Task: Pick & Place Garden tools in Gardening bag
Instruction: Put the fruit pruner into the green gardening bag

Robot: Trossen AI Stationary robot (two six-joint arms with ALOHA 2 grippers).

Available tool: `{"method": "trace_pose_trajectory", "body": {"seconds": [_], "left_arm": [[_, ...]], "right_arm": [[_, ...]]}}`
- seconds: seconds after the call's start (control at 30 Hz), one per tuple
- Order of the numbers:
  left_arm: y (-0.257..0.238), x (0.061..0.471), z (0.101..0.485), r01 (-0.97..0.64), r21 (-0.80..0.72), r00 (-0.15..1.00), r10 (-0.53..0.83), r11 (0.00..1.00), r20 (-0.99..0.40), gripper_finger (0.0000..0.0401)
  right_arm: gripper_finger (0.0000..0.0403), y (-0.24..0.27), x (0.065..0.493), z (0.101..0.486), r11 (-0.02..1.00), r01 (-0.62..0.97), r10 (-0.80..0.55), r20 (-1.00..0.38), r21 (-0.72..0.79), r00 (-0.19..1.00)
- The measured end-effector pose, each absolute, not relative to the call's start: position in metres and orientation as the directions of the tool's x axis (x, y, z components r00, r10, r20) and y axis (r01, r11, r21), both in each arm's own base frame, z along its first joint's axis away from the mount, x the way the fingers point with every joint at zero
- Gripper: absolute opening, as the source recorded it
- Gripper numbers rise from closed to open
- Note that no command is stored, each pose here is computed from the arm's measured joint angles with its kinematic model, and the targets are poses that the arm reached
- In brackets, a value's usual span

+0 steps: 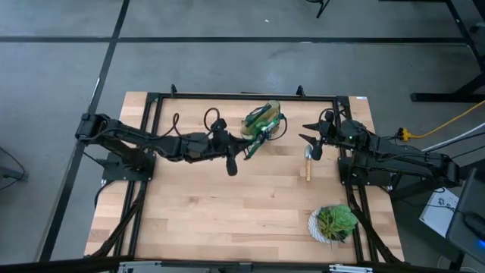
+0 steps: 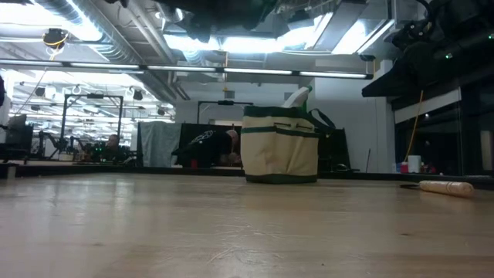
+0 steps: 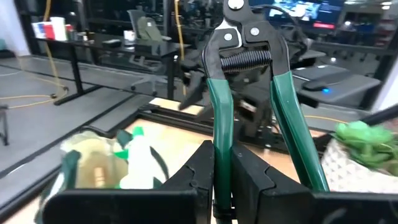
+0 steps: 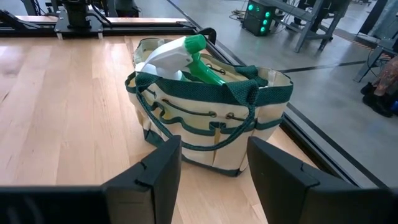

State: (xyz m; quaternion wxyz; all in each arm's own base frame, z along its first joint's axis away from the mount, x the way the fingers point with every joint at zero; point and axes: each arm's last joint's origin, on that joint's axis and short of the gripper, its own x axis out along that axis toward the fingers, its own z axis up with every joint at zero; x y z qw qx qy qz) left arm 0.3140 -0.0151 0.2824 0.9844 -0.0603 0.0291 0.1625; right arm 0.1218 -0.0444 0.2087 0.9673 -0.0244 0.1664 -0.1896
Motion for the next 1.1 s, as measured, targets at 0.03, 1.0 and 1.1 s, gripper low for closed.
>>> {"method": "trace_pose_trajectory", "body": {"seconds": [0.03,1.0,1.1], "left_arm": [[-0.018,0.314,0.282,-0.317,-0.109,0.948,0.310,0.942,-0.077,0.0024],[0.061,0.344,0.263,-0.554,-0.078,0.822,0.531,0.829,-0.205,0.0024],[0.068,0.349,0.263,-0.600,-0.041,0.780,0.573,0.799,-0.252,0.0024]], "right_arm": [[0.0186,-0.044,0.122,0.209,0.927,0.359,-0.376,-0.313,-0.110,0.873],[0.0186,-0.044,0.122,0.209,0.927,0.359,-0.375,-0.313,-0.110,0.873],[0.0186,-0.044,0.122,0.209,0.927,0.359,-0.375,-0.313,-0.110,0.872]]}}
